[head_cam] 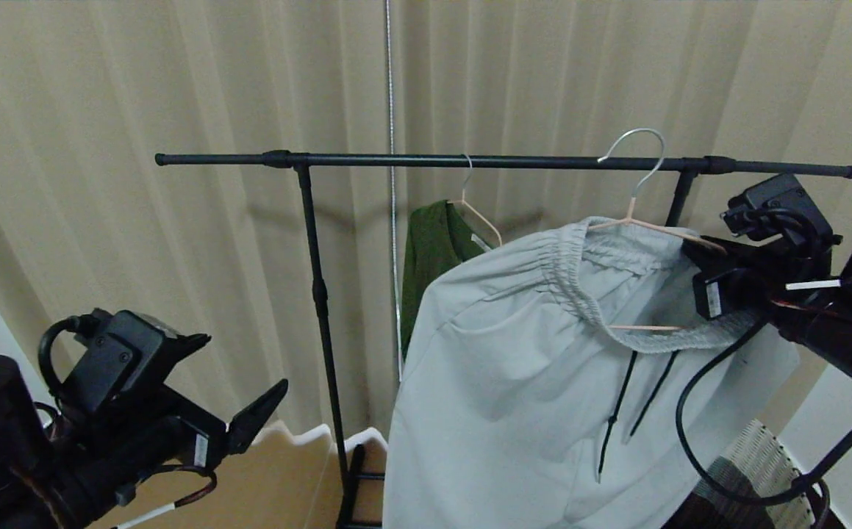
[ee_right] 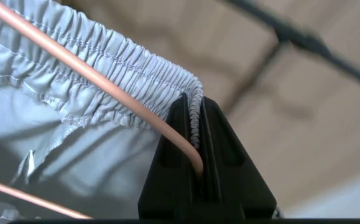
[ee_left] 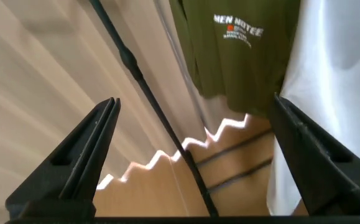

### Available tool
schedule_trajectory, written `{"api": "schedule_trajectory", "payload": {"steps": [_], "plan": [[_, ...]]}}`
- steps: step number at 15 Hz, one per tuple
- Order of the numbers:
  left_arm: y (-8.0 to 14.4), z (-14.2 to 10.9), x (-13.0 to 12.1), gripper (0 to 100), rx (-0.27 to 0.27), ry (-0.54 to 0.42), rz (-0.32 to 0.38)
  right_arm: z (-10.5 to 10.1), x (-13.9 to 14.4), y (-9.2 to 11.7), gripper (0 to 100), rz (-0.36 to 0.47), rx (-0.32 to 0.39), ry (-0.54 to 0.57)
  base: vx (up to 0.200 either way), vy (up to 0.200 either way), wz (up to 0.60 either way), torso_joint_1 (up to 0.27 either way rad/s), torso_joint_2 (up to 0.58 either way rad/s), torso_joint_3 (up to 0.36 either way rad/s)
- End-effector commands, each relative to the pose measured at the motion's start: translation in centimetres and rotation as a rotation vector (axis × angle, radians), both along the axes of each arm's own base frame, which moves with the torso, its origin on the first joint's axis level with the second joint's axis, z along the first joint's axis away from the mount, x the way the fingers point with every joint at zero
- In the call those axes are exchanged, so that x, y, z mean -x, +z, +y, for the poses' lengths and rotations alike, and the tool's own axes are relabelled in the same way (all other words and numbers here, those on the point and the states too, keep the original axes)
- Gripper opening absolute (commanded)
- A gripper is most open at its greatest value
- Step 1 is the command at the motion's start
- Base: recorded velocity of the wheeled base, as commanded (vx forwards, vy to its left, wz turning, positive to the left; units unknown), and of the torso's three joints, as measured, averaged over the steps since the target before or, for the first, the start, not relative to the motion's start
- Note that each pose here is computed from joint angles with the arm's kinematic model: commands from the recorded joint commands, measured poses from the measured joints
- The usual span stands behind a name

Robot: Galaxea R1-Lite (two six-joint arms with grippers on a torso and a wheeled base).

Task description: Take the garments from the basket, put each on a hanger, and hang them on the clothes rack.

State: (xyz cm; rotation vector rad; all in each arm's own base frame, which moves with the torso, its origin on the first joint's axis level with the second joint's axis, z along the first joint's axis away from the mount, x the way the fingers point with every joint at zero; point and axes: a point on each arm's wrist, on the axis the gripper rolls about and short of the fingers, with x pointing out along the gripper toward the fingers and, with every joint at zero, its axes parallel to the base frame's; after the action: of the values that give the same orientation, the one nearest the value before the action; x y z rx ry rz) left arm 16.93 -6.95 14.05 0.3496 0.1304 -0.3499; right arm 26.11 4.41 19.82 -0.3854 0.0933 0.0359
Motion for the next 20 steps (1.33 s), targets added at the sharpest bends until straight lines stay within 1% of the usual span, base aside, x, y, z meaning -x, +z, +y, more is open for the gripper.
{"api": "schedule_trajectory", "payload": {"steps": [1, 2, 3, 4, 5, 6, 8, 10, 12, 14, 15, 19, 20], "plan": [[0.0, 0.4, 0.8, 100, 0.019, 0.005, -0.02, -1.9, 1.4, 0.2, 0, 0.021, 0.007, -0.084, 0.0, 0.0, 0.0, 0.0, 0.0, 0.0], [0.0, 0.4, 0.8, 100, 0.049, 0.008, -0.029, -2.7, 1.8, 0.1, 0, 0.043, 0.011, -0.127, 0.0, 0.0, 0.0, 0.0, 0.0, 0.0], [0.0, 0.4, 0.8, 100, 0.049, 0.008, -0.029, -2.7, 1.8, 0.1, 0, 0.043, 0.011, -0.127, 0.0, 0.0, 0.0, 0.0, 0.0, 0.0], [0.3, 0.4, 0.8, 100, 0.101, 0.014, -0.047, -4.7, 2.4, -0.1, 0, 0.07, 0.014, -0.223, 0.0, 0.0, 0.0, 0.0, 0.0, 0.0], [0.4, 0.4, 0.8, 100, 0.124, 0.017, -0.048, -5.6, 2.8, -0.2, 0, 0.074, 0.014, -0.261, 0.0, 0.0, 0.0, 0.0, 0.0, 0.0], [0.4, 0.4, 0.9, 100, 0.148, 0.02, -0.041, -6.3, 3.1, -0.4, 0, 0.083, 0.015, -0.295, 0.0, 0.0, 0.0, 0.0, 0.0, 0.0], [0.3, 0.4, 0.9, 100, 0.203, 0.031, -0.017, -8.5, 4.0, -0.4, 0, 0.101, 0.017, -0.401, 0.0, 0.0, 0.0, 0.0, 0.0, 0.0], [0.3, 0.5, 0.8, 100, 0.256, 0.044, 0.006, -9.6, 4.5, -0.3, 0, 0.131, 0.033, -0.487, 0.0, 0.0, 0.0, 0.0, 0.0, 0.0], [0.5, 0.4, 0.7, 100, 0.262, 0.043, -0.004, -9.9, 4.5, -0.4, 0, 0.14, 0.046, -0.553, 0.0, 0.0, 0.0, 0.0, 0.0, 0.0], [0.7, 0.5, 0.9, 100, 0.267, 0.041, -0.02, -10.0, 4.5, -0.5, 0, 0.152, 0.07, -0.589, 0.0, 0.0, 0.0, 0.0, 0.0, 0.0], [0.8, 0.6, 1.2, 100, 0.271, 0.039, -0.028, -10.0, 4.5, -0.6, 0, 0.158, 0.07, -0.589, 0.0, 0.0, 0.0, 0.0, 0.0, 0.0], [0.7, 0.6, 1.3, 100, 0.268, 0.036, -0.022, -10.1, 4.2, -0.5, 0, 0.153, 0.07, -0.591, 0.0, 0.0, 0.0, 0.0, 0.0, 0.0], [0.7, 0.6, 1.2, 100, 0.267, 0.037, -0.019, -10.3, 4.2, -0.5, 0, 0.151, 0.069, -0.603, 0.0, 0.0, 0.0, 0.0, 0.0, 0.0]]}}
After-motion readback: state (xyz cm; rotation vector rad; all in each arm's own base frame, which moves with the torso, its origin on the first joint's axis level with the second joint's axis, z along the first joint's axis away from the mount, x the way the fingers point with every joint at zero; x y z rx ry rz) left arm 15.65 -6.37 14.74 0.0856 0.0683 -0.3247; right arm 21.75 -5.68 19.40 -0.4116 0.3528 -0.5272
